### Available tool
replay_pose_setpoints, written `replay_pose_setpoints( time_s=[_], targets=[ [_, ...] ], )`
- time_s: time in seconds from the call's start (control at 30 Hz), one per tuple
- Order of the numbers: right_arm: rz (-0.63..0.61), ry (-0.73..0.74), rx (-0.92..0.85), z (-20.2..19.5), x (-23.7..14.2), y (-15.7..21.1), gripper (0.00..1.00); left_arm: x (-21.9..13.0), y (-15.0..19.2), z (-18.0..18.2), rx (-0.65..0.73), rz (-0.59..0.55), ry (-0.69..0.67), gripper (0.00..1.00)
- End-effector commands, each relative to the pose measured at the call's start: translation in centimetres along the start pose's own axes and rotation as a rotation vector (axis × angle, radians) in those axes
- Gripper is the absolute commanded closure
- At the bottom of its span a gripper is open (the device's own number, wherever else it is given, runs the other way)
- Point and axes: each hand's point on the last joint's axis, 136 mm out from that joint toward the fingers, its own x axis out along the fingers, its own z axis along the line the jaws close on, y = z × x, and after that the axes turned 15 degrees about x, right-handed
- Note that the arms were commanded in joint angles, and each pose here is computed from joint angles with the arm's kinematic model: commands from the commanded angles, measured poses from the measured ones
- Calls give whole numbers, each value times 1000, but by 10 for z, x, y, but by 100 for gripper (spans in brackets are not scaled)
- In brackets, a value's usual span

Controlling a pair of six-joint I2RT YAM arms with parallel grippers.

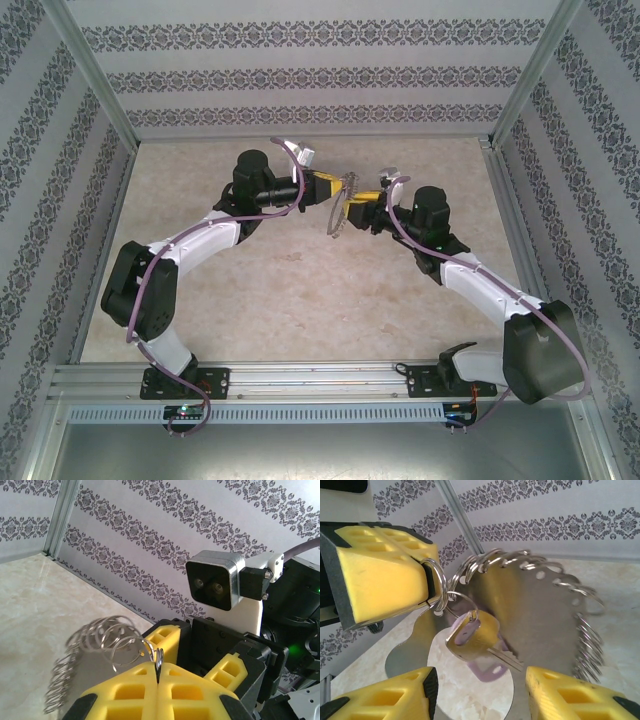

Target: Put the keys on the keyring

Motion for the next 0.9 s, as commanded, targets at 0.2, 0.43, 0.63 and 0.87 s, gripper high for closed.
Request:
replay_pose_setpoints(
  time_s=[0.2, 0.43, 0.63, 0.87],
  targets=[
    [-44, -7, -80, 8, 10, -15, 49, -6, -37, -20, 92, -85, 32, 100],
    [-55, -3, -114, 13, 21, -20, 49, -6, -38, -18, 89, -85, 25, 100],
    [-59, 12, -127, 11, 29, -25, 50, -6, -38, -18, 89, -83, 25, 100],
    [-45, 12, -130, 10, 31, -21, 69, -6, -40, -16, 91, -89, 7, 100]
  ],
)
